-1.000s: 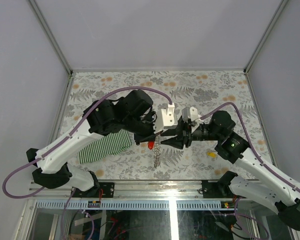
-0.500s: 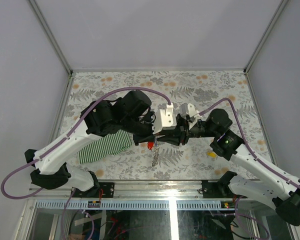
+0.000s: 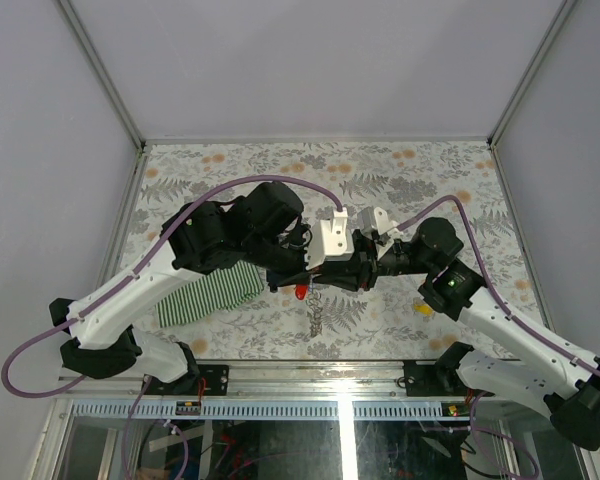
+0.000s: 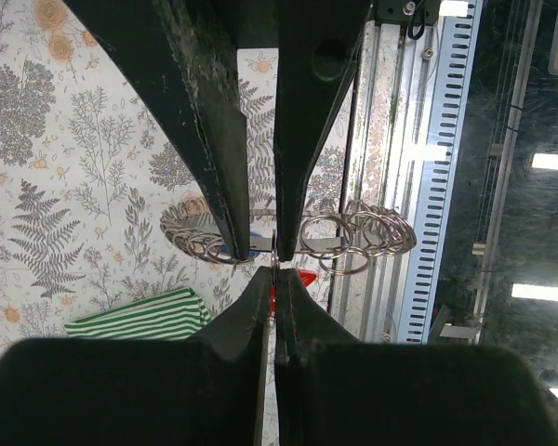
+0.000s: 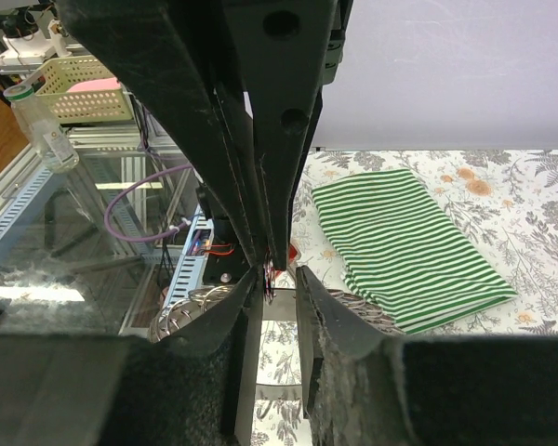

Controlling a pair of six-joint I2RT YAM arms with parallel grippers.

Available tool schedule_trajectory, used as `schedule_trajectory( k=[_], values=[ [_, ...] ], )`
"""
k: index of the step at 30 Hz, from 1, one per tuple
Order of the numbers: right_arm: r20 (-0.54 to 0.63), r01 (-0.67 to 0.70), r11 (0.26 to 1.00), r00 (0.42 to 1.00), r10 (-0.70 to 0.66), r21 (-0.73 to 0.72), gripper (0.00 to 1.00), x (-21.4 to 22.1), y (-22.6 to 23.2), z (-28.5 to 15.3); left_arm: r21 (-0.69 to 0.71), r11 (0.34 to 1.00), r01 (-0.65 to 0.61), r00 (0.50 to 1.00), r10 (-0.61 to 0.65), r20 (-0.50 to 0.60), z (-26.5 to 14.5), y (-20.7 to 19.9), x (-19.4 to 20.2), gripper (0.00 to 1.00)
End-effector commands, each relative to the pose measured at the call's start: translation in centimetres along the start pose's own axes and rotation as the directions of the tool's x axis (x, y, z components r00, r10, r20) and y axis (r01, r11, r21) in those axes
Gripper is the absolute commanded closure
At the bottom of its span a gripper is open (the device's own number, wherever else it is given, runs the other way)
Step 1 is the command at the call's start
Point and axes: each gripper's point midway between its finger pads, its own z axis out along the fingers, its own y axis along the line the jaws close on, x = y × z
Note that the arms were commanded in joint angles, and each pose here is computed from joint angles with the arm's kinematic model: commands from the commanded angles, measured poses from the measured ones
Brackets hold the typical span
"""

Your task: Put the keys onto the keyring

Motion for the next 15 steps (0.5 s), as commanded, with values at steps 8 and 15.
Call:
schedule_trajectory(
  k=[8, 15],
  values=[
    [0.041, 0.033, 0.999, 0.999, -0.032, -0.017, 0.77, -1.27, -0.01, 0.51, -0.008, 0.999, -0.035, 0.997, 0.036, 0.074, -0.72, -0.35, -1.61, 1.0],
    [0.043, 0.027, 1.0, 0.999, -0.026, -0.016, 0.81, -1.21, -0.14, 0.6, -0.014, 0.999, -0.039, 0.996, 0.04, 0.085, -0.84, -0.31, -1.82, 1.0]
  ],
)
